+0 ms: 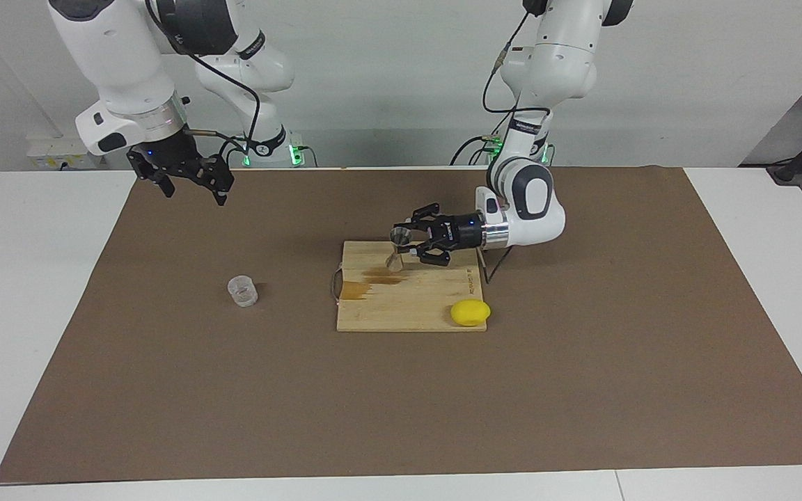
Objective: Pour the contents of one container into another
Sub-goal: 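Carry the metal cup onto the cutting board with the left gripper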
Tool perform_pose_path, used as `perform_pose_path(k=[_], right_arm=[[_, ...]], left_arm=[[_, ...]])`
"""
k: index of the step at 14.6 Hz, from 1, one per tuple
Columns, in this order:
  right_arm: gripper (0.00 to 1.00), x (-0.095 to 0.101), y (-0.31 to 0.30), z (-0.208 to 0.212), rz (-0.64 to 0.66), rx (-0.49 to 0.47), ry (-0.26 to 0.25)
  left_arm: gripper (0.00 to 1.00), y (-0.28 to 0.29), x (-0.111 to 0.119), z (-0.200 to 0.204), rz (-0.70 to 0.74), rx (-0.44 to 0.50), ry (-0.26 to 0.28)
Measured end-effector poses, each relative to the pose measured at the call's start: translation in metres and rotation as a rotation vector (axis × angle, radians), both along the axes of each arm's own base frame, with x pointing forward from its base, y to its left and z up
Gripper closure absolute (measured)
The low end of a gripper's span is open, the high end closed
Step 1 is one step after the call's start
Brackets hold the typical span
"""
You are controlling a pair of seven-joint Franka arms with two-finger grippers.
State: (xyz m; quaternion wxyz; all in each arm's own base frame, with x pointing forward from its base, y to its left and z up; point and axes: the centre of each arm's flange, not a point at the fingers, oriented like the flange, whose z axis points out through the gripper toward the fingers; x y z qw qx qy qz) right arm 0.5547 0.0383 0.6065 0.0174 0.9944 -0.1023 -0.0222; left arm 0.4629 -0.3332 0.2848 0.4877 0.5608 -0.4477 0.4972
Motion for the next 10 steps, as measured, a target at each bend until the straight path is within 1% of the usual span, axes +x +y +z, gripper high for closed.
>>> perform_pose_path(k=[2, 4, 7, 9, 10], right_arm=[[0.0, 0.0, -0.001, 0.0, -0.002, 0.0, 0.0], [0.0, 0.0, -0.006, 0.0, -0.011, 0.0, 0.0], [0.0, 0.001, -0.012, 0.0, -0.021, 0.0, 0.0], [0.0, 0.001, -0.011, 0.0, -0.02, 0.0, 0.0], [0.02, 0.001, -0.011, 0.0, -0.02, 0.0, -0.002]], left_arm=[[0.49, -0.013, -0.011, -0.007, 0.031, 0.02, -0.039], [0.49, -0.019, -0.019, -0.013, 0.044, 0.03, -0.058], [0.49, -0.016, -0.017, -0.017, 0.052, 0.044, -0.099], [0.49, -0.014, -0.016, -0.018, 0.058, 0.054, -0.112], [0.49, -0.013, -0.016, -0.019, 0.059, 0.056, -0.114]])
